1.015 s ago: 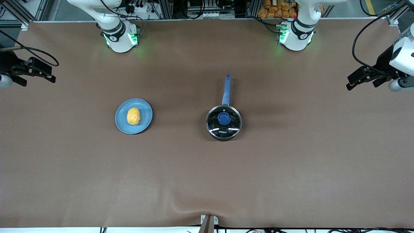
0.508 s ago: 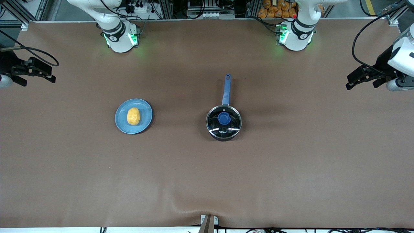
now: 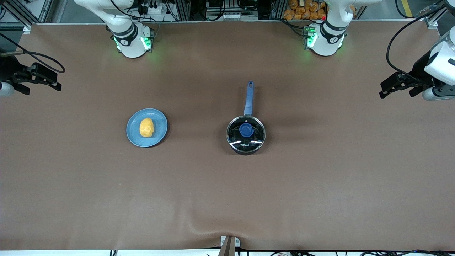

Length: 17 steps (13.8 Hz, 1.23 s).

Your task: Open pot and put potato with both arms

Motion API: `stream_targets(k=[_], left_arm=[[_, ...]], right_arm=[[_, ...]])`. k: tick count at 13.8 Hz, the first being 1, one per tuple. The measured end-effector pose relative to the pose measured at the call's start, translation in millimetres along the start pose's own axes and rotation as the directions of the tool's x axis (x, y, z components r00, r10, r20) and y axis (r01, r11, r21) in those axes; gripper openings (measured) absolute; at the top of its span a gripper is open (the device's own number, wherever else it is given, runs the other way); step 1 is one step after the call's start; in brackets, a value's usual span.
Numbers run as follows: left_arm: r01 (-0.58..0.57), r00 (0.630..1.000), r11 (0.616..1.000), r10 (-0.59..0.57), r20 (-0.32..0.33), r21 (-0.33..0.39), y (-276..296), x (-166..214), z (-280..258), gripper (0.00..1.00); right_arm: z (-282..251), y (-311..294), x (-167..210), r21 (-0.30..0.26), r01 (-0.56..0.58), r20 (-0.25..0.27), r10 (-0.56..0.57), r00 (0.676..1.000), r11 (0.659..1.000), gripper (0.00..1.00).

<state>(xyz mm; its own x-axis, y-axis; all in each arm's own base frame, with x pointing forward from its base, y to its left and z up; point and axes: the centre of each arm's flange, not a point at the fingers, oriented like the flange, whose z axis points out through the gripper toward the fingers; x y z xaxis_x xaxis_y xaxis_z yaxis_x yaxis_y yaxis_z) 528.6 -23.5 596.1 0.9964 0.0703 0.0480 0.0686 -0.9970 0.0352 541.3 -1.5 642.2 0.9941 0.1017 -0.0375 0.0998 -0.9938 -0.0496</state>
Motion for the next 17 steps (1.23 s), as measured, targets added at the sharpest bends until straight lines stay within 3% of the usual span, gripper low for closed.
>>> stream_targets(k=[17], left_arm=[[-0.028, 1.000, 1.000, 0.028, 0.007, 0.000, 14.6, -1.8, 2.1, 1.00]], right_arm=[[0.1, -0.2, 0.0, 0.000, 0.000, 0.001, 0.000, 1.000, 1.000, 1.00]])
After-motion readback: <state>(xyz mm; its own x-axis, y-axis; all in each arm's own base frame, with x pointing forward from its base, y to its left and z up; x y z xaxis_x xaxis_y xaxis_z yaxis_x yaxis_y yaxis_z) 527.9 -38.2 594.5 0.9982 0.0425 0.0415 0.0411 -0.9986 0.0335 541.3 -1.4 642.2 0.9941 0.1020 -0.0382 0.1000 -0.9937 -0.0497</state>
